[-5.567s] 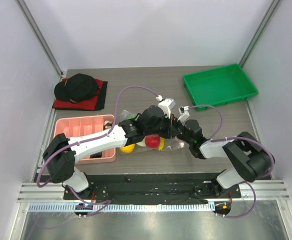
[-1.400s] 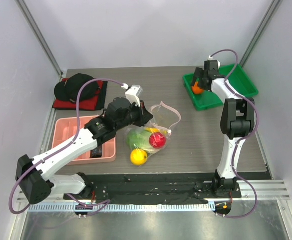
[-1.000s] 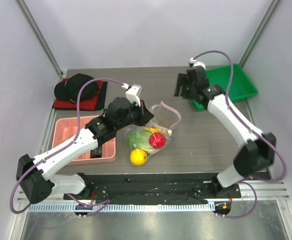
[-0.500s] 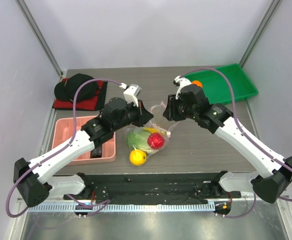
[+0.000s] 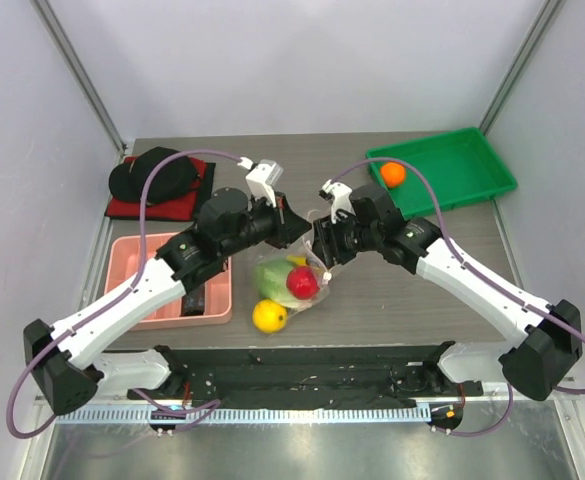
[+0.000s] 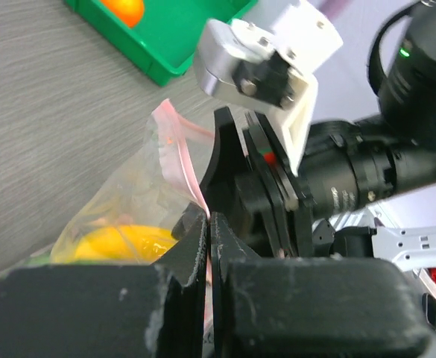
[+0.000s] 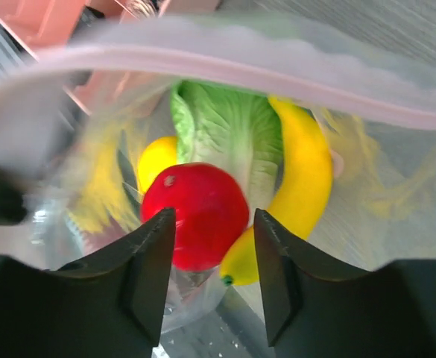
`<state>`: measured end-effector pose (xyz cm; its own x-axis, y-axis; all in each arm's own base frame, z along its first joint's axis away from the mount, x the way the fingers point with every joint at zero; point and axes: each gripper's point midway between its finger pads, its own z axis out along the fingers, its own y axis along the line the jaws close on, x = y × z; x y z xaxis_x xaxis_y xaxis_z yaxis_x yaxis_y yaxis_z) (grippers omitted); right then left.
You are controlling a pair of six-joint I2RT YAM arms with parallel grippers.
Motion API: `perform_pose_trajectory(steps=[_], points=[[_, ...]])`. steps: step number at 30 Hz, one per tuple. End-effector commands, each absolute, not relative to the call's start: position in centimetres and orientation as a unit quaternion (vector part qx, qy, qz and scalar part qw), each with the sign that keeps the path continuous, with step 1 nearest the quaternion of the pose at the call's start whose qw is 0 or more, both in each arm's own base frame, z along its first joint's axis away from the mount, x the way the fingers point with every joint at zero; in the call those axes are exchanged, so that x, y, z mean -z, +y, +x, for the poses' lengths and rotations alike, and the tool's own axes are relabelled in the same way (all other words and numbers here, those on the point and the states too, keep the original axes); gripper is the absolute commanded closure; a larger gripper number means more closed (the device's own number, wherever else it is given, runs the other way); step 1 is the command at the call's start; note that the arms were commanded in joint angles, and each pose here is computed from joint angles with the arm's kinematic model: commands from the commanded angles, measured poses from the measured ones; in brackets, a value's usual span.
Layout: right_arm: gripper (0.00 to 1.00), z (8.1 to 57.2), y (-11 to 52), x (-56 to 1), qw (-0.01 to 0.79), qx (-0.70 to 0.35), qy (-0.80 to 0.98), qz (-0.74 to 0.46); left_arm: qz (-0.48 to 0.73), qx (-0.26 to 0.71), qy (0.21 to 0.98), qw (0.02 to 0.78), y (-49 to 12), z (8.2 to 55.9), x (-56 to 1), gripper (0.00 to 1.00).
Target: Open the zip-top bag and remove the fake food
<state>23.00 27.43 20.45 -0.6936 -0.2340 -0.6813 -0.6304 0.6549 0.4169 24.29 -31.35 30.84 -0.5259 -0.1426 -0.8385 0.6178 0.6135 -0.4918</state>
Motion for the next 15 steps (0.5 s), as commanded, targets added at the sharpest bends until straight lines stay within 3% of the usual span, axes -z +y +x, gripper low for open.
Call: perform_pose_trajectory(steps=[1,6,15], points=[[0.46,22.9,28.0,-23.0,0.334,-0.356,0.836,-0.251,0.165,0.434,0.745,0.48,-32.8,24.9,-33.9,1.0],[0.34,23.0,25.4,-19.5,0.295,-0.304,0.899,-0.108,0.159,0.423,0.754,0.477,-33.0,25.6,-32.4,1.0],[0.28,21.7,23.5,-16.2,0.251,-0.278,0.927,0.0,0.159,0.463,0.751,0.443,-35.0,25.0,-30.7,1.0]])
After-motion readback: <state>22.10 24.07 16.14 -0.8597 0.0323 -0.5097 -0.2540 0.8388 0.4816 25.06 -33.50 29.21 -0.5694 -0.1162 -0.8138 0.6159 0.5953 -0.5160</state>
